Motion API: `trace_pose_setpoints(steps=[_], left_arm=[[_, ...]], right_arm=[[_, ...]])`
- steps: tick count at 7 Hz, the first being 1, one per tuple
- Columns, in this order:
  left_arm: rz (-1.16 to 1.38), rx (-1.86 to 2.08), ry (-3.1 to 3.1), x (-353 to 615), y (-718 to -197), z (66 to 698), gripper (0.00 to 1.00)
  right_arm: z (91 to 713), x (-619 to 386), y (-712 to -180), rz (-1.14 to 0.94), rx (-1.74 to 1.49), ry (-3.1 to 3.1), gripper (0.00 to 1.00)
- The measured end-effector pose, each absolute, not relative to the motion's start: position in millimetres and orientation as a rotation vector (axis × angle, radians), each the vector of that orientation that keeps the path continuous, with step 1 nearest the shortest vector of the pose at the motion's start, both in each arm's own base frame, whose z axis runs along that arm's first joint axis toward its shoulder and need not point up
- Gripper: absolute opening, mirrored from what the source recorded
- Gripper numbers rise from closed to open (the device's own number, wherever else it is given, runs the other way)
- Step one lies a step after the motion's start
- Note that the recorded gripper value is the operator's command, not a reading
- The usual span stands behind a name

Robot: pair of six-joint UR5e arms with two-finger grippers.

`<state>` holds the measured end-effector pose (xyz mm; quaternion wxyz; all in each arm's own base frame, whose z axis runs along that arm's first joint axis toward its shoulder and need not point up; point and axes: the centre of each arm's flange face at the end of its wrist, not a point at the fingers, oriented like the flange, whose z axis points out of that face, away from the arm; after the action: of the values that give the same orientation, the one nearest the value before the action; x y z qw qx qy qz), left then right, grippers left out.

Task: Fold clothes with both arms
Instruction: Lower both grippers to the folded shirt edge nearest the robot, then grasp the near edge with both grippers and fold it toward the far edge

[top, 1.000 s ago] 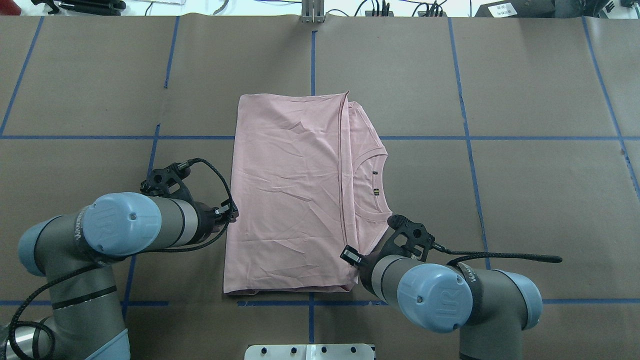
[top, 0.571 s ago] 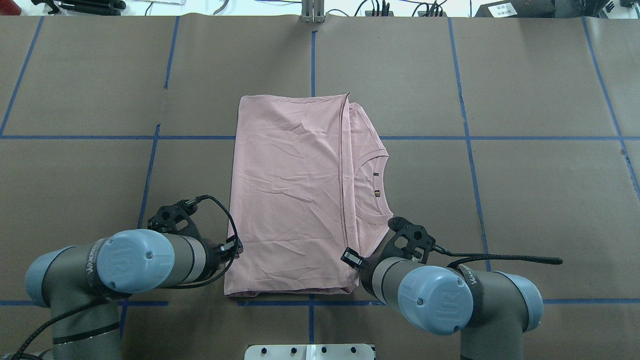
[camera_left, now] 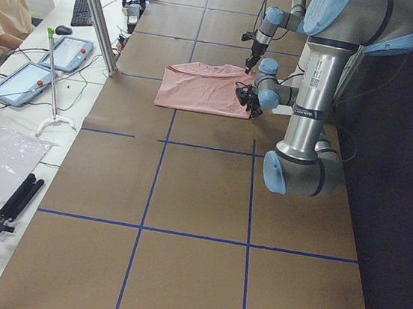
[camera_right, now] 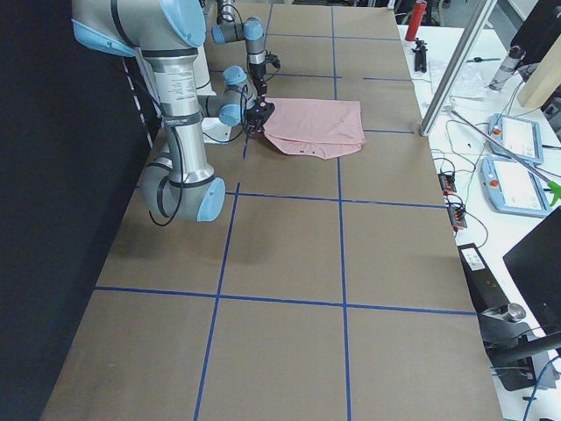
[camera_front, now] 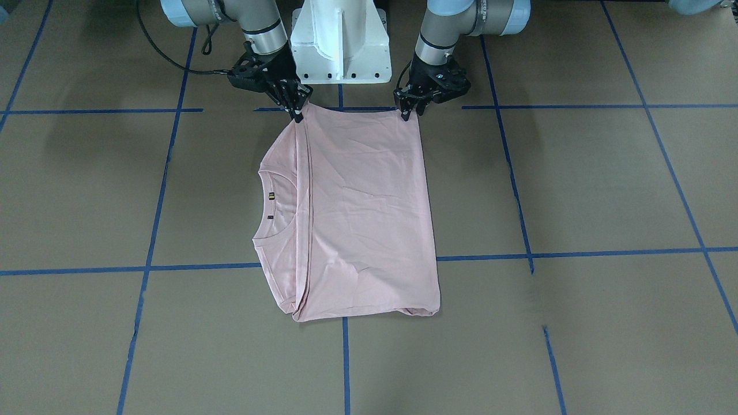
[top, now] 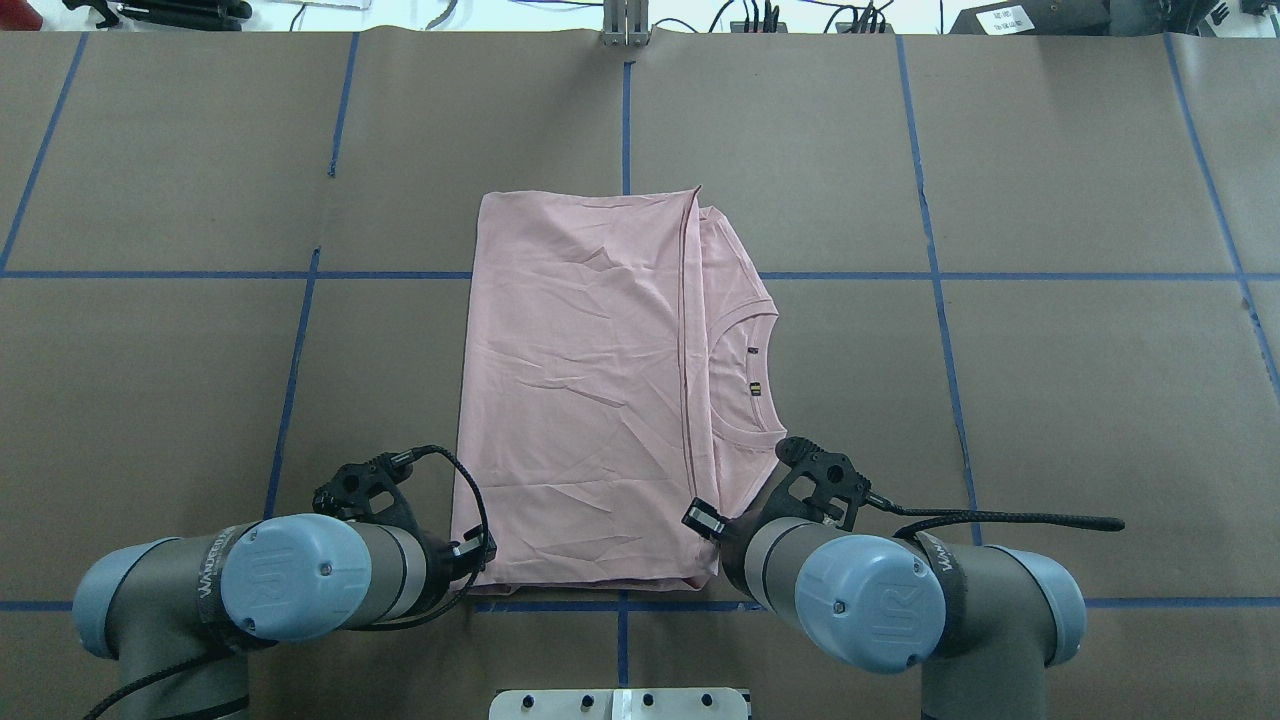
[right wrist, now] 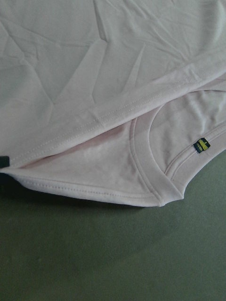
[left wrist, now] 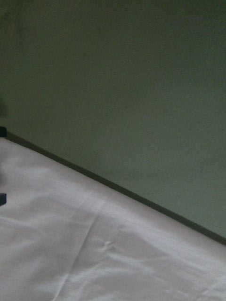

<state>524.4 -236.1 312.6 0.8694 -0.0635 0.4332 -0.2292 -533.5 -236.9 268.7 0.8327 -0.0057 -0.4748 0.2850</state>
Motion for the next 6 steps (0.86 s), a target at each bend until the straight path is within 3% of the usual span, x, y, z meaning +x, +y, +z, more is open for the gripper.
trace_pose_setpoints(steps=[1,2,3,6], left_arm=[[-0.471,-0.136,0.888,527.3,-230.5,315.7,0.46],[-0.464,-0.14,0.877,529.5,-226.1,317.0,0.35],[-0.461,-0.142,0.873,530.6,-223.8,317.2,0.0],[-0.461,-0.146,0.877,529.7,-221.4,314.5,0.0]], right_arm=[[268.4,-533.6,-236.9,0.604,-0.012,-1.007,0.0],[267.8,-533.6,-236.7,0.603,-0.013,-1.008,0.0],[267.4,-533.5,-236.7,0.603,-0.014,-1.009,0.0],[267.3,-533.5,-236.7,0.602,-0.013,-1.009,0.0]])
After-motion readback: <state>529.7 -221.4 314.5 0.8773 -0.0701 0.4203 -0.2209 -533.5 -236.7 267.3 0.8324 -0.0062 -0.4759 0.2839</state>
